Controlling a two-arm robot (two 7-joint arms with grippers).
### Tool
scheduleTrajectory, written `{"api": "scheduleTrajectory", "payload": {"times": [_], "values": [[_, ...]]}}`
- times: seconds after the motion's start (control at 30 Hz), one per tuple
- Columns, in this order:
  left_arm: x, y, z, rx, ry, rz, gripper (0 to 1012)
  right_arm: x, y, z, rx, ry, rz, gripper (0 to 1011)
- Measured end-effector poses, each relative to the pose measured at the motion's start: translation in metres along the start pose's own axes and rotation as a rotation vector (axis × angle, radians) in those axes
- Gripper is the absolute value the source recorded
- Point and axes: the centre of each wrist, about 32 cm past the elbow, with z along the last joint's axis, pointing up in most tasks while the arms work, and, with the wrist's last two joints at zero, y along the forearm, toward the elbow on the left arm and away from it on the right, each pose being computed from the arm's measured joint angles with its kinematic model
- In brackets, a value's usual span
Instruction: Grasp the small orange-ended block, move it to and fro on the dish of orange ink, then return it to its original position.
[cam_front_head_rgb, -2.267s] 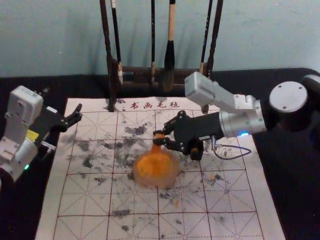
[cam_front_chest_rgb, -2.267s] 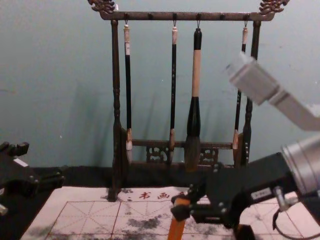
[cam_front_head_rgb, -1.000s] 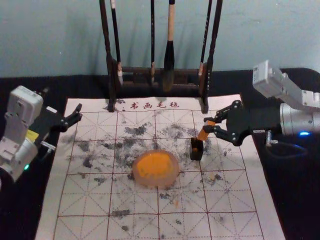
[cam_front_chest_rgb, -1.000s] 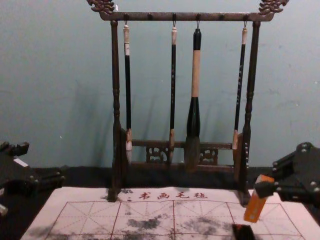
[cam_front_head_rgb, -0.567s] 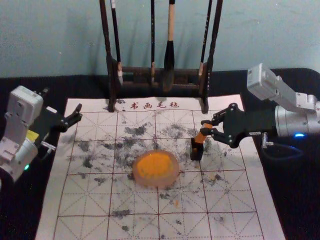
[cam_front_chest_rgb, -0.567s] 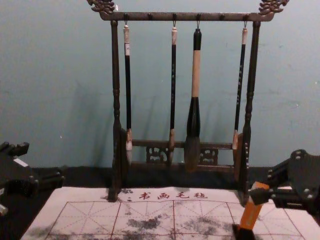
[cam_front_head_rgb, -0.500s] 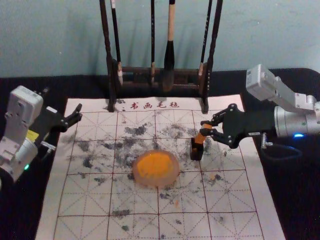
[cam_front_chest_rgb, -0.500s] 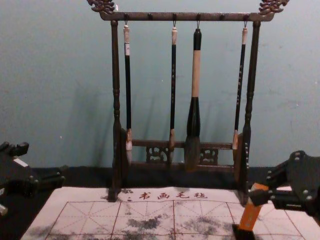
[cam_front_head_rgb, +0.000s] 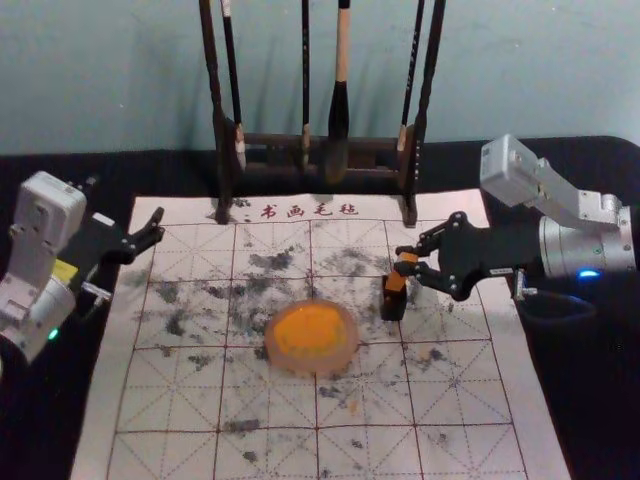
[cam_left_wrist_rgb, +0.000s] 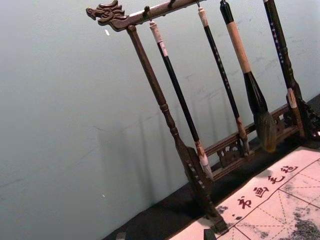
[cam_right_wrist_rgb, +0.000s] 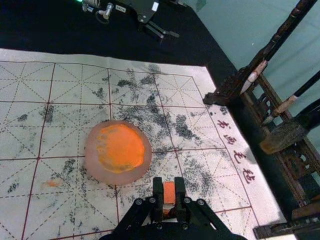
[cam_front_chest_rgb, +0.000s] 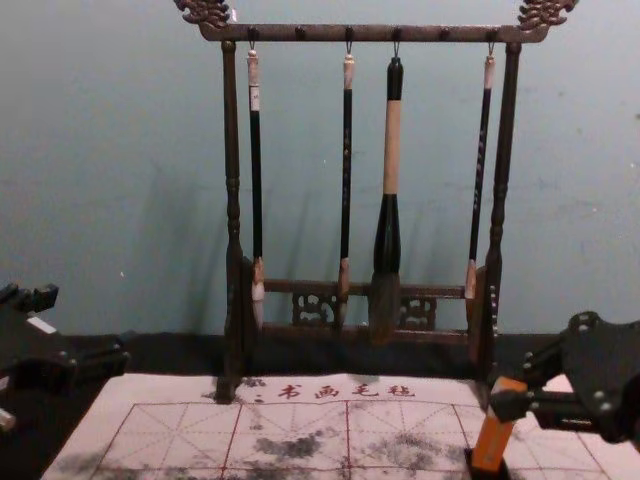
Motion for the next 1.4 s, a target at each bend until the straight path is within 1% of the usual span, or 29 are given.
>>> {"api": "scheduleTrajectory", "payload": {"times": [0.5, 0.93, 1.4], "values": [[0.0, 0.0, 0.0, 0.0, 0.0, 0.0, 1001, 0.0, 0.0, -0.003, -0.014, 0.004, -0.002, 134], [0.0, 0.0, 0.0, 0.0, 0.0, 0.0, 1001, -0.001, 0.008, -0.011, -0.035, 0.014, 0.013, 134], [0.0, 0.0, 0.0, 0.0, 0.0, 0.0, 1001, -0.002, 0.015, -0.015, -0.047, 0.02, 0.009, 134]]}}
